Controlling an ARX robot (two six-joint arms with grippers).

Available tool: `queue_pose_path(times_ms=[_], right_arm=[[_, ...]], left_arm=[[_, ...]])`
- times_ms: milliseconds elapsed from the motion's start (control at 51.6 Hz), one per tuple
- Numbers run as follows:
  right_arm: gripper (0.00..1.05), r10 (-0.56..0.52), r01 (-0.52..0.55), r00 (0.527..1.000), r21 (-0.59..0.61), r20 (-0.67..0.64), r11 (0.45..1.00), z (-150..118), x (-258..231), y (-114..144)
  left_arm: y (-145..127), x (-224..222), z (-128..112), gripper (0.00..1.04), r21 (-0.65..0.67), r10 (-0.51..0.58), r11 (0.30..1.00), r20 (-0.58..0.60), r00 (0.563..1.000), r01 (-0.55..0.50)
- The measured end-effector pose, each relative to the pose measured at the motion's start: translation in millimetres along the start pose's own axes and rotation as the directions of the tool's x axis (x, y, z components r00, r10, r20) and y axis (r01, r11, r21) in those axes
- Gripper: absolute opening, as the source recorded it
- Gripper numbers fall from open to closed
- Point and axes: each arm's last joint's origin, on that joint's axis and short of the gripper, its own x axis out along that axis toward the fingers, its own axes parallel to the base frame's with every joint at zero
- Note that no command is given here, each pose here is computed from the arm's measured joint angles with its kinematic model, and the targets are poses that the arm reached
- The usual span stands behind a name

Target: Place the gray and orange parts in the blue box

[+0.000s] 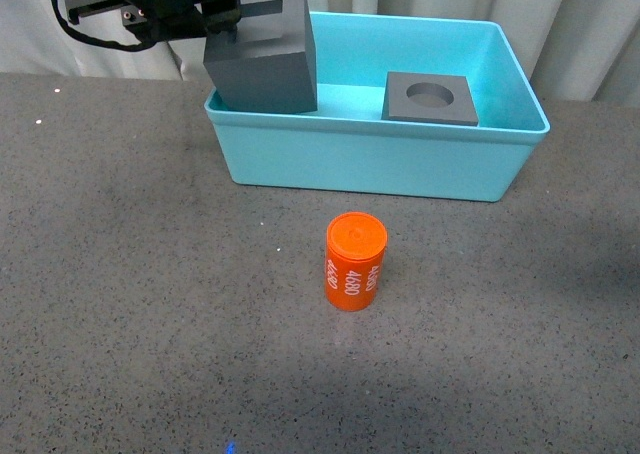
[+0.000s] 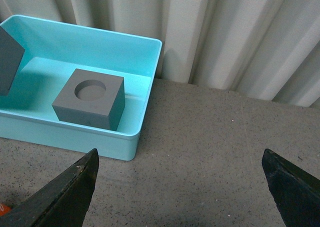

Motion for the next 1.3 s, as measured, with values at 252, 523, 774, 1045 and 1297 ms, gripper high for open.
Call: queue_pose_path(times_ms=[252, 523, 774, 1045, 1297], right_arm=[[0.95, 0.000, 0.000, 1.000, 0.000, 0.000, 1.000, 0, 0, 0], [0.95, 0.000, 0.000, 1.000, 0.000, 0.000, 1.000, 0, 0, 0], [0.95, 0.000, 0.000, 1.000, 0.000, 0.000, 1.000, 0, 0, 0], [0.95, 0.000, 0.000, 1.000, 0.000, 0.000, 1.000, 0, 0, 0], [0.95, 0.000, 0.000, 1.000, 0.000, 0.000, 1.000, 0, 0, 0]], left_arm=[[-3, 15, -8, 0.17, -0.008, 0.014, 1.000, -0.067, 0.998, -0.014], [-7, 26, -13, 0.35, -0.010, 0.056, 0.998, -0.109, 0.992, -0.058], [-7, 15, -8, 0.75, -0.051, 0.049, 0.997, -0.044, 0.998, -0.051], [1, -76, -13, 0.98, -0.096, -0.017, 0.994, 0.266, 0.964, 0.044], [41, -143, -79, 0.98, -0.179, 0.036, 0.984, 0.292, 0.956, 0.018]])
